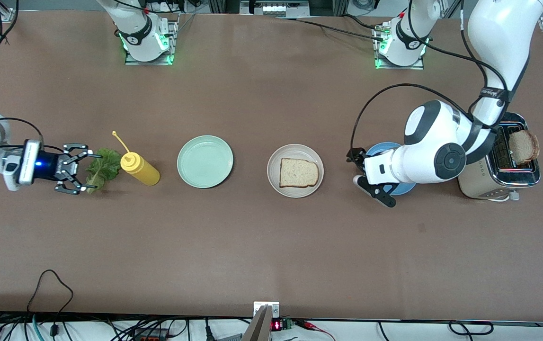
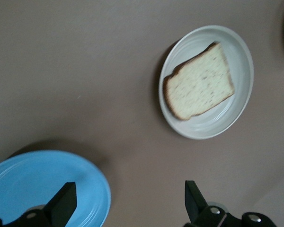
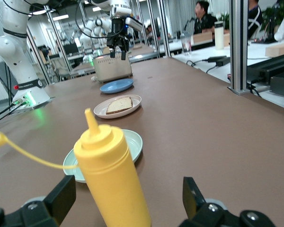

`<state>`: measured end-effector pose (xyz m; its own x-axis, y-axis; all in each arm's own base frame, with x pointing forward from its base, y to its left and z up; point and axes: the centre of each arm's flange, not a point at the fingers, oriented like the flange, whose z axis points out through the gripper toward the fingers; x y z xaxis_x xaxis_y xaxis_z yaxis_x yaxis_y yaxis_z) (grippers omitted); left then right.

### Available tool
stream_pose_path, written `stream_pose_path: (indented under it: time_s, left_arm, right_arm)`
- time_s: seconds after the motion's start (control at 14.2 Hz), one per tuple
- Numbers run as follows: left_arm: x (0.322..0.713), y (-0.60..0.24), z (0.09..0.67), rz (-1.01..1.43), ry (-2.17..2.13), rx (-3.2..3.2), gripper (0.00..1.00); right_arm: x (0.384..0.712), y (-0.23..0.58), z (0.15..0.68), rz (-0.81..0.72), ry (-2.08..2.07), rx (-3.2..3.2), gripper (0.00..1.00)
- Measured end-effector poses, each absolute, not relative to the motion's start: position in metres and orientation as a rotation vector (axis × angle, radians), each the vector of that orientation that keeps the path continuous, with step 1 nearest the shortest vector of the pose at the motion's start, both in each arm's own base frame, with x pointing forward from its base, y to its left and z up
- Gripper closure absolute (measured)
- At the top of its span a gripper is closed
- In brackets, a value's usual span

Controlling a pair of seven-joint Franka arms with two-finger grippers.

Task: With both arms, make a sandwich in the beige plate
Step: 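Grasp the yellow bottle with the right gripper while the left gripper withdraws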

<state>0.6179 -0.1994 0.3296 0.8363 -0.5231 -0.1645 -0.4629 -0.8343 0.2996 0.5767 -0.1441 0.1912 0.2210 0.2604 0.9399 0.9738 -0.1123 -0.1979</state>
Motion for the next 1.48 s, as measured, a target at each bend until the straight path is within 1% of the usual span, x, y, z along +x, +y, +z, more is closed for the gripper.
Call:
stream_pose_path:
  time_s: [0.21,0.35,0.63,0.85,1.06,1.2,1.34,1.48]
  left_arm:
    - [0.625,-0.174,0.348,-0.452,-0.738,2.89,0.0]
    - [0.631,-0.162,0.371,-0.474,-0.722,2.948,0.0]
    - [0.635,-0.132,0.463,-0.51,-0.652,3.042,0.0]
    - [0.645,-0.107,0.515,-0.389,-0.56,3.083,0.0]
    - [0.644,-0.082,0.538,-0.319,-0.449,3.145,0.0]
    - [0.634,-0.067,0.552,-0.249,-0.357,3.178,0.0]
    - [0.616,-0.047,0.565,-0.21,-0.264,3.19,0.0]
    - [0.6,-0.032,0.573,-0.087,-0.211,3.213,0.0]
  right_arm:
    - [0.554,-0.13,0.145,-1.033,-1.182,-1.503,0.0]
    - [0.549,-0.123,0.126,-1.081,-1.194,-1.462,0.0]
    - [0.546,-0.111,0.114,-1.166,-1.281,-1.37,0.0]
    - [0.546,-0.093,0.107,-1.216,-1.291,-1.317,0.0]
    - [0.546,-0.077,0.097,-1.222,-1.266,-1.301,0.0]
    - [0.548,-0.068,0.095,-1.23,-1.253,-1.296,0.0]
    - [0.551,-0.058,0.096,-1.239,-1.244,-1.288,0.0]
    - [0.555,-0.047,0.097,-1.246,-1.237,-1.28,0.0]
